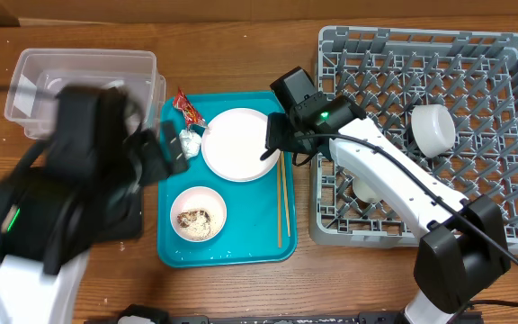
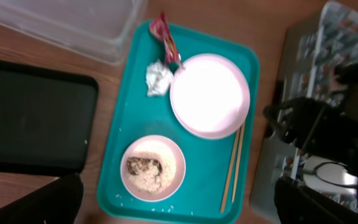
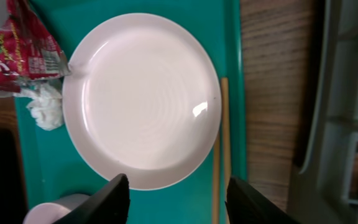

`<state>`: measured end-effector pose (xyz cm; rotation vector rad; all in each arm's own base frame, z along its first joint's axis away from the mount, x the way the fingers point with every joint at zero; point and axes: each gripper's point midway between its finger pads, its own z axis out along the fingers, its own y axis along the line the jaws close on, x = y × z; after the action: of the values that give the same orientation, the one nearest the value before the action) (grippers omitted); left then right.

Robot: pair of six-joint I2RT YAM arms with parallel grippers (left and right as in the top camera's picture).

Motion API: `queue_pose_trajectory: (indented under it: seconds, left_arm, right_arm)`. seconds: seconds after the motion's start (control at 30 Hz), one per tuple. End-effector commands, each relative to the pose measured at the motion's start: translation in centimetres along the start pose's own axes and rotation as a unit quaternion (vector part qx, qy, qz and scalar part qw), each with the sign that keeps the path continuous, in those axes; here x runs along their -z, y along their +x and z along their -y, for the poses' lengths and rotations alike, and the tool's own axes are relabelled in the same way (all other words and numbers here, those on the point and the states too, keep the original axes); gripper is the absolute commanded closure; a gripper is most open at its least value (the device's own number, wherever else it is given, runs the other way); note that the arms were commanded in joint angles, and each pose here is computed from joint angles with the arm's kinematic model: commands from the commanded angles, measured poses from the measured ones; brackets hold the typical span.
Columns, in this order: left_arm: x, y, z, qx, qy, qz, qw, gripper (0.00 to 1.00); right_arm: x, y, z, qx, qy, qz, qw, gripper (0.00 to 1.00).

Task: Sort waste into correct bins and load items into the dishwasher
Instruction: 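Grasp the edge of the pink plate with the right gripper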

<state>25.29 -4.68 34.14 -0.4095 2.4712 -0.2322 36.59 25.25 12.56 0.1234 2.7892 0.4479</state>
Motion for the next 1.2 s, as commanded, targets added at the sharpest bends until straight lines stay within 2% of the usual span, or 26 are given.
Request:
queue_pose_trajectory:
  seconds: [0.0,0.17,0.57,0.67,0.73,0.77,0.83,0.9,1.03,1.17]
  left_arm:
    - [4.9,-0.3,-2.2,0.032,-0.007,0.088,0.996,0.0]
    - [7.9,0.9,-3.6,0.037,0.003,0.12,0.992,0.0]
    - [8.1,2.3,-4.4,0.035,-0.007,0.103,0.994,0.0]
    - [8.1,2.2,-4.3,0.035,-0.004,0.104,0.994,0.0]
    - [8.1,2.2,-4.3,0.035,-0.005,0.104,0.994,0.0]
    - [8.1,2.2,-4.3,0.035,-0.005,0.104,0.994,0.0]
    - [8.1,2.2,-4.3,0.035,-0.005,0.104,0.994,0.0]
    - [8.1,2.2,-4.3,0.035,-0.005,0.104,0.994,0.0]
    - [8.1,2.3,-4.3,0.035,-0.005,0.104,0.994,0.0]
    - [8.1,2.3,-4.3,0.035,-0.005,0.104,0.994,0.0]
  right_arm:
    - [-1.2,1.9,-0.4,-0.079,-0.022,-0.048,0.995,0.5]
    - [-4.1,4.5,-0.8,-0.137,-0.02,-0.118,0.983,0.53]
    - [-10.1,7.8,1.2,-0.207,0.044,-0.169,0.963,0.54]
    - [-10.7,7.6,0.4,-0.199,0.031,-0.161,0.966,0.67]
    - [-10.8,7.4,0.0,-0.196,0.024,-0.157,0.968,0.81]
    - [-10.8,7.3,0.0,-0.196,0.024,-0.156,0.968,0.84]
    - [-10.7,7.5,0.1,-0.197,0.027,-0.158,0.967,0.86]
    - [-10.7,7.6,0.3,-0.197,0.031,-0.16,0.967,0.96]
    - [-9.5,6.6,0.8,-0.174,0.041,-0.14,0.974,0.96]
    - [-5.9,3.8,1.6,-0.147,0.073,-0.07,0.984,0.96]
